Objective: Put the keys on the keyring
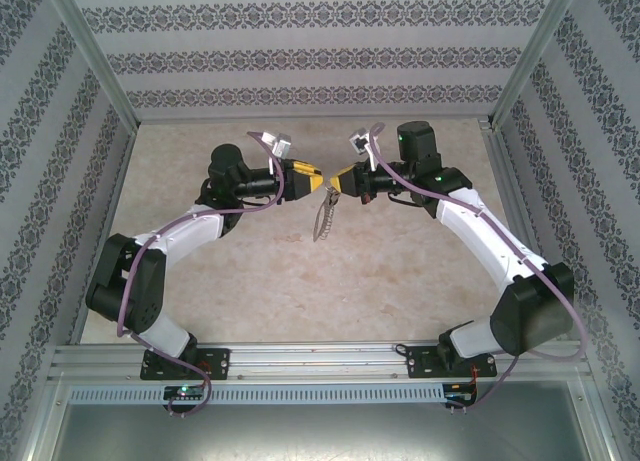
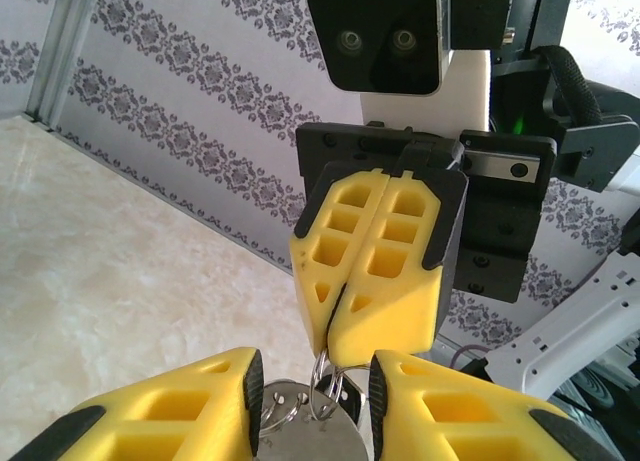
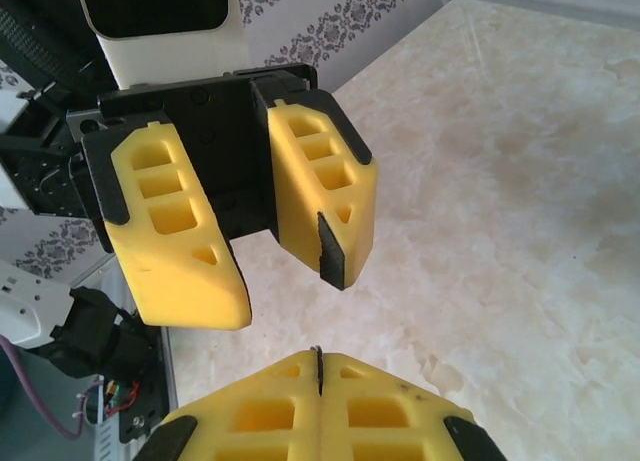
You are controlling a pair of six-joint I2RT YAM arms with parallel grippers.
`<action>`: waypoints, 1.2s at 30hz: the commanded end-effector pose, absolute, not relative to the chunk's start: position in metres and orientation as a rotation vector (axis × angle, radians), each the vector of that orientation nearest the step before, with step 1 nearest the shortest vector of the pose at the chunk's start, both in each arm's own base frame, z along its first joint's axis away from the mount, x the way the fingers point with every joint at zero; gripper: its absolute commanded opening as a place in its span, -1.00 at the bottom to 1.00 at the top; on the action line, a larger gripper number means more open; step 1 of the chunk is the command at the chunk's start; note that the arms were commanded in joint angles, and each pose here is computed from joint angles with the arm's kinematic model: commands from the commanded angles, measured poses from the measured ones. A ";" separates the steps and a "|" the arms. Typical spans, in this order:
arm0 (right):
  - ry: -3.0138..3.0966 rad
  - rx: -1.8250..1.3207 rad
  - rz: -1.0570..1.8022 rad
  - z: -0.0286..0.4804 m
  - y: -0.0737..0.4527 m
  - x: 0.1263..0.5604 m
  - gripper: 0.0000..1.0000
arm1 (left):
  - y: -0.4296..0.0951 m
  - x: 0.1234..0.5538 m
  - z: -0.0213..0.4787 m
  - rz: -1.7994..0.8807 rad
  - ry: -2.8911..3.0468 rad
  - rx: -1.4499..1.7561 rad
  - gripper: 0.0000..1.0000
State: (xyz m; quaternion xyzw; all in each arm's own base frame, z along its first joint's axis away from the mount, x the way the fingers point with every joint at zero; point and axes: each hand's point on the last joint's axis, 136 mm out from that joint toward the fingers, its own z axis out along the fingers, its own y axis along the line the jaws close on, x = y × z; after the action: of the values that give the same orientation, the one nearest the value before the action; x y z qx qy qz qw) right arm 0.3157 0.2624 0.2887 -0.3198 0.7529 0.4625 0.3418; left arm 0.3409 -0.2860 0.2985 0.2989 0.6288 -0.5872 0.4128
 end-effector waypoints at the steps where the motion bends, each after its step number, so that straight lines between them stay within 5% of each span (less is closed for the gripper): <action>1: 1.888 -0.878 1.219 0.306 0.263 0.316 -1.00 | -0.283 0.333 0.315 -1.488 1.536 0.817 -0.29; 30: 1.883 -0.858 1.210 0.303 0.263 0.321 -1.00 | -0.309 0.325 0.300 -1.631 1.527 0.852 -0.49; 36: 1.884 -0.856 1.213 0.302 0.262 0.322 -1.00 | -0.310 0.327 0.304 -1.630 1.505 0.847 -0.69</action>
State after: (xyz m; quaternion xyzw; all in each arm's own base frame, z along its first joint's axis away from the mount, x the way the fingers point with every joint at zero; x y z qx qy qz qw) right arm 0.3170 0.2619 0.2901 -0.3208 0.7492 0.4668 0.3434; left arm 0.3317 -0.3051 0.2858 0.3041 0.6185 -0.6327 0.3531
